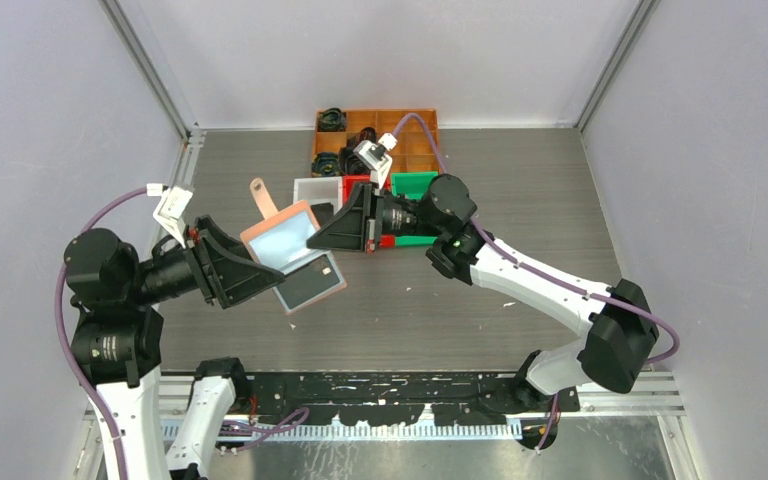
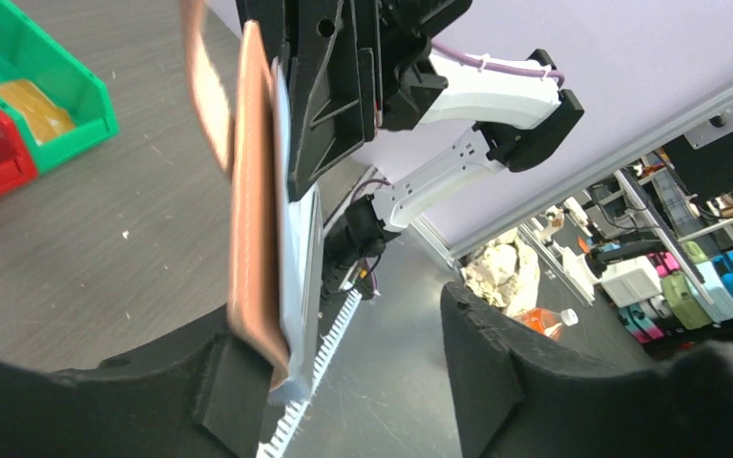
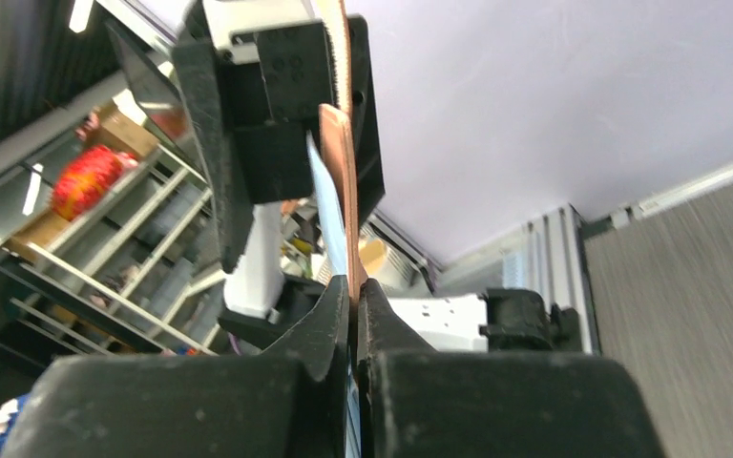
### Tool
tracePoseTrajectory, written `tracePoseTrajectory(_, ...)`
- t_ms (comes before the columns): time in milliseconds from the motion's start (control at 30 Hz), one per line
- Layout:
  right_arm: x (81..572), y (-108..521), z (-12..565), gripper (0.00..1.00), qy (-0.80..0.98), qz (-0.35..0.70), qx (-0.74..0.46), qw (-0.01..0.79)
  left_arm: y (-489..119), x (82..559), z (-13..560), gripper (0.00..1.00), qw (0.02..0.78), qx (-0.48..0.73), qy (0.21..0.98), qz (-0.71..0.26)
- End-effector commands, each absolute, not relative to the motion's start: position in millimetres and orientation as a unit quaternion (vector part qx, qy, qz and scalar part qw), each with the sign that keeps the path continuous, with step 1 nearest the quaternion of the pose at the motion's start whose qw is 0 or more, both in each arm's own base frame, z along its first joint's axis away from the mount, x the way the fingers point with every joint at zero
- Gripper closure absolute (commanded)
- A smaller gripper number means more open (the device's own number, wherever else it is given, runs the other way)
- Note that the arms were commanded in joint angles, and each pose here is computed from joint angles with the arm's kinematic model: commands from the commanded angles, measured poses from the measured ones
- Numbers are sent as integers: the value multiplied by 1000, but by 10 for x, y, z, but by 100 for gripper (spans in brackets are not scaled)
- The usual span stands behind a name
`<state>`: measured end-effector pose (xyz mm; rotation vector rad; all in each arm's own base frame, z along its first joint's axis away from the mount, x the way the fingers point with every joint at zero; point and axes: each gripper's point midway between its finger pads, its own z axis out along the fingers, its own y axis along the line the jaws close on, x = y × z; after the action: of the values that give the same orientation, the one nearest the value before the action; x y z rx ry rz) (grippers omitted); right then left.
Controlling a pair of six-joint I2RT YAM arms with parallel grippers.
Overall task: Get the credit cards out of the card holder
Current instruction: Remove the credit card from the card holder.
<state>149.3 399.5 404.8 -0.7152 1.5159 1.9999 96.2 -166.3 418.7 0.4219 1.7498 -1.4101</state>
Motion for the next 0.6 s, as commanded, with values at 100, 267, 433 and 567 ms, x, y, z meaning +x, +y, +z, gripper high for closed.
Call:
tracePoseTrajectory(100,1383,3772,4791,99,446,809,-212,319,-1675,894,4322,66,441,173,679,-561)
tracePoseTrajectory(267,1225,3827,4646,87,468,790,-249,309,-1634,993,4328,88,470,153,682,-539)
tracePoseTrajectory(433,1057,3803,4593,59,481,760,-322,296,-1674,901,4253,95,435,174,682,-561)
tracePoseTrajectory(567,1003,3828,4555,46,496,723,-384,289,-1694,810,4156,98,409,195,684,-572)
